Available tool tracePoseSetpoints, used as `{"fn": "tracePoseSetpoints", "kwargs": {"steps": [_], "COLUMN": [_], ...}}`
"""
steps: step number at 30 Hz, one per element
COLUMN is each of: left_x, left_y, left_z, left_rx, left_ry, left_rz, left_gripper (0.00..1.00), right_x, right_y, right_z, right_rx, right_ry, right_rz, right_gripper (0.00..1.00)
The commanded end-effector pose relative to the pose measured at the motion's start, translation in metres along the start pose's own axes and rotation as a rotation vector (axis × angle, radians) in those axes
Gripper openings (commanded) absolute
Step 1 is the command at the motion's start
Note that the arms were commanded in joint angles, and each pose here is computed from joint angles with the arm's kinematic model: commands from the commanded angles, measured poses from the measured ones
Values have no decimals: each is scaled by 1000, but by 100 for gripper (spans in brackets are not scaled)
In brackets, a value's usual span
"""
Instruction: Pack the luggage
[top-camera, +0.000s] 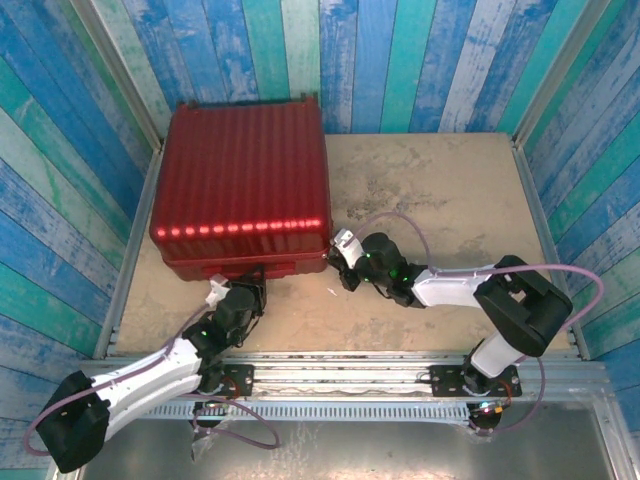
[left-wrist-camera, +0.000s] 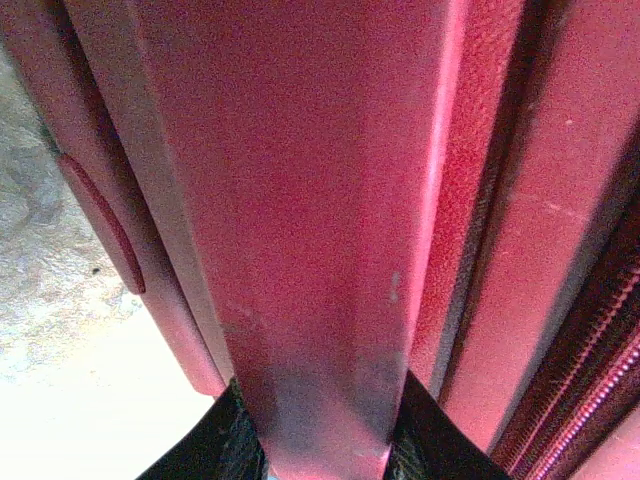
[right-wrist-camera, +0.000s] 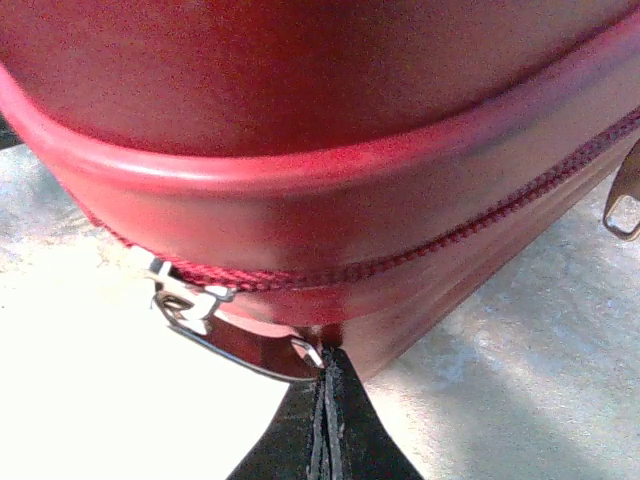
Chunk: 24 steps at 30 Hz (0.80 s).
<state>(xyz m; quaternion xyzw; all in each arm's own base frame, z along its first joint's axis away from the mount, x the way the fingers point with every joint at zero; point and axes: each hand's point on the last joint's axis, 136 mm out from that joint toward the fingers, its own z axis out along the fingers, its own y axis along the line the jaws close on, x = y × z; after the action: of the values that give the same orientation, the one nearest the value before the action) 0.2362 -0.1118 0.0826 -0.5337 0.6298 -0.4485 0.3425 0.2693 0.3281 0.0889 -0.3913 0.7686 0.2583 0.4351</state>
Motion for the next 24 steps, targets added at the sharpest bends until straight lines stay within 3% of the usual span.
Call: {"fn": "tracePoseSetpoints", "kwargs": {"steps": [1, 9, 10, 12, 13, 17, 24], "left_x": [-33, -40, -39, -39, -39, -39, -40], "left_y": [89, 106, 105, 103, 102, 102, 103], "left_z": [-12, -16, -15, -15, -15, -15, -15], "left_rx": [-294, -352, -349, -345, -345, -348, -350], "left_ry": [-69, -64, -62, -62, -64, -65, -65], "left_rz": [377, 467, 472, 481, 483, 489, 492], "left_gripper": [0, 0, 0, 0, 0, 0, 0], "right_x": [-53, -48, -45, -35, -30, -29, -39], "right_y": [15, 21, 23, 29, 31, 35, 26], "right_z": [-10, -17, -19, -23, -26, -36, -27], "right_rx": [-51, -76, -89, -119, -126, -133, -94], "right_ry": [-133, -89, -84, -81, -83, -133, -152], "right_rz": [-74, -166, -170, -183, -188, -197, -176], "right_gripper": [1, 1, 6, 42, 47, 56, 58]}}
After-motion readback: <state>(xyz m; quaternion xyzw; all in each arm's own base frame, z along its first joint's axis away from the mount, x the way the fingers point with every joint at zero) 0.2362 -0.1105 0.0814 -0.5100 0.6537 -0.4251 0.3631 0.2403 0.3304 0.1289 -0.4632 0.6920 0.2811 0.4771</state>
